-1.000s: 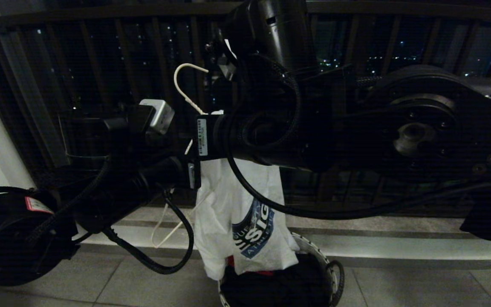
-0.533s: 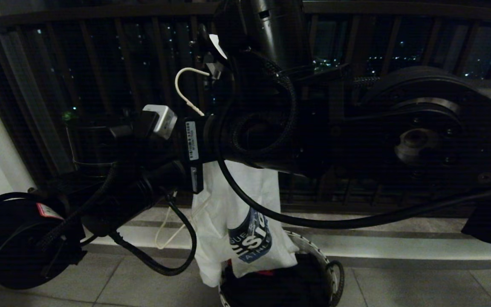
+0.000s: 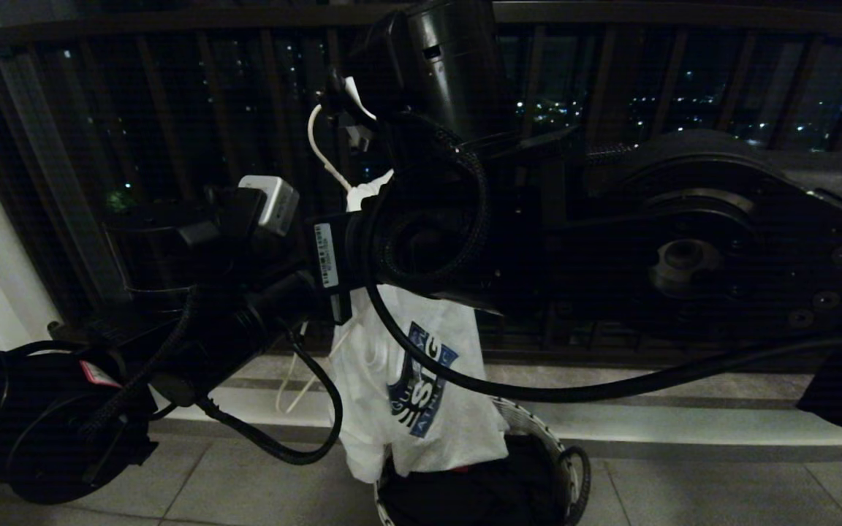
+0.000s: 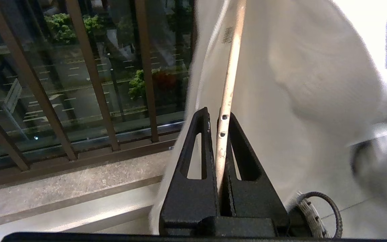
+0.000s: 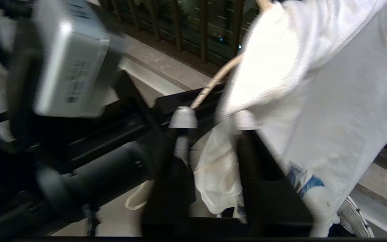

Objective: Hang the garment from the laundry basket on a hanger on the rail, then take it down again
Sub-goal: Hang the clothes on the clothes rack

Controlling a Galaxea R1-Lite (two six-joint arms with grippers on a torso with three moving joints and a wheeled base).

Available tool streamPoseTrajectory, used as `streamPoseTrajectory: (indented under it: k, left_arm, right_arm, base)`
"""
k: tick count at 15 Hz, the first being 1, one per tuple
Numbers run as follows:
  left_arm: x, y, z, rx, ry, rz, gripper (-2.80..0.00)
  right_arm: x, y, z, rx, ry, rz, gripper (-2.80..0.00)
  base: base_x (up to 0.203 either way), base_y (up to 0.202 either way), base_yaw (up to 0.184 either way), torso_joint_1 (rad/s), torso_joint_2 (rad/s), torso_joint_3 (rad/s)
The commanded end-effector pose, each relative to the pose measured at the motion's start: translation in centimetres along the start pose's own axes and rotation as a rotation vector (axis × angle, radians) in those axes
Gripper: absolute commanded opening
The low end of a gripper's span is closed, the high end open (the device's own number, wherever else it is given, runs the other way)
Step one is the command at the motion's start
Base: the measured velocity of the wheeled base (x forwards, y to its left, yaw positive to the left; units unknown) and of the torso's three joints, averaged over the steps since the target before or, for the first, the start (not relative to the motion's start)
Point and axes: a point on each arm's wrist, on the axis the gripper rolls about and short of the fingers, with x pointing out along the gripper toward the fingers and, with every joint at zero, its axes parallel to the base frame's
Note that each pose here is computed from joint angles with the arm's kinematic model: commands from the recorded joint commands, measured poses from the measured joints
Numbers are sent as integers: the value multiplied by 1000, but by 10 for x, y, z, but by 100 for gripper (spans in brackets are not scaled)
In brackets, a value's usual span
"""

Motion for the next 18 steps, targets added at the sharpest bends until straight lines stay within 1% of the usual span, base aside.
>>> streamPoseTrajectory:
  k: [1, 6, 9, 13, 15, 16, 18]
  left_arm:
    - [0, 0, 1, -1, -7, 2, -280]
    - [0, 7, 5, -4, -27, 23, -280]
    - [3, 10, 7, -8, -85, 29, -280]
    - [2, 12, 9, -8, -92, 34, -280]
    - [1, 15, 10, -8, -94, 23, -280]
    - [-1, 16, 10, -9, -93, 12, -280]
    - [-12, 16, 11, -24, -87, -76, -280]
  right_arm:
    - [-1, -1, 1, 4, -5, -4, 0]
    - [-21, -7, 9, 16, -24, -34, 0]
    - [-31, -12, 7, 13, -13, -40, 0]
    - [-44, -21, 14, 22, -30, -52, 0]
    - [-50, -28, 13, 22, -29, -88, 0]
    - [-52, -31, 12, 20, -25, -97, -280]
    - [-58, -40, 13, 22, -23, -117, -280]
  base:
    - [0, 0, 0, 0, 0, 0]
    - [0, 0, 0, 0, 0, 0]
    - [0, 0, 0, 0, 0, 0]
    - [0, 0, 0, 0, 0, 0]
    - [0, 0, 0, 0, 0, 0]
    - [0, 0, 0, 0, 0, 0]
    - [0, 0, 0, 0, 0, 0]
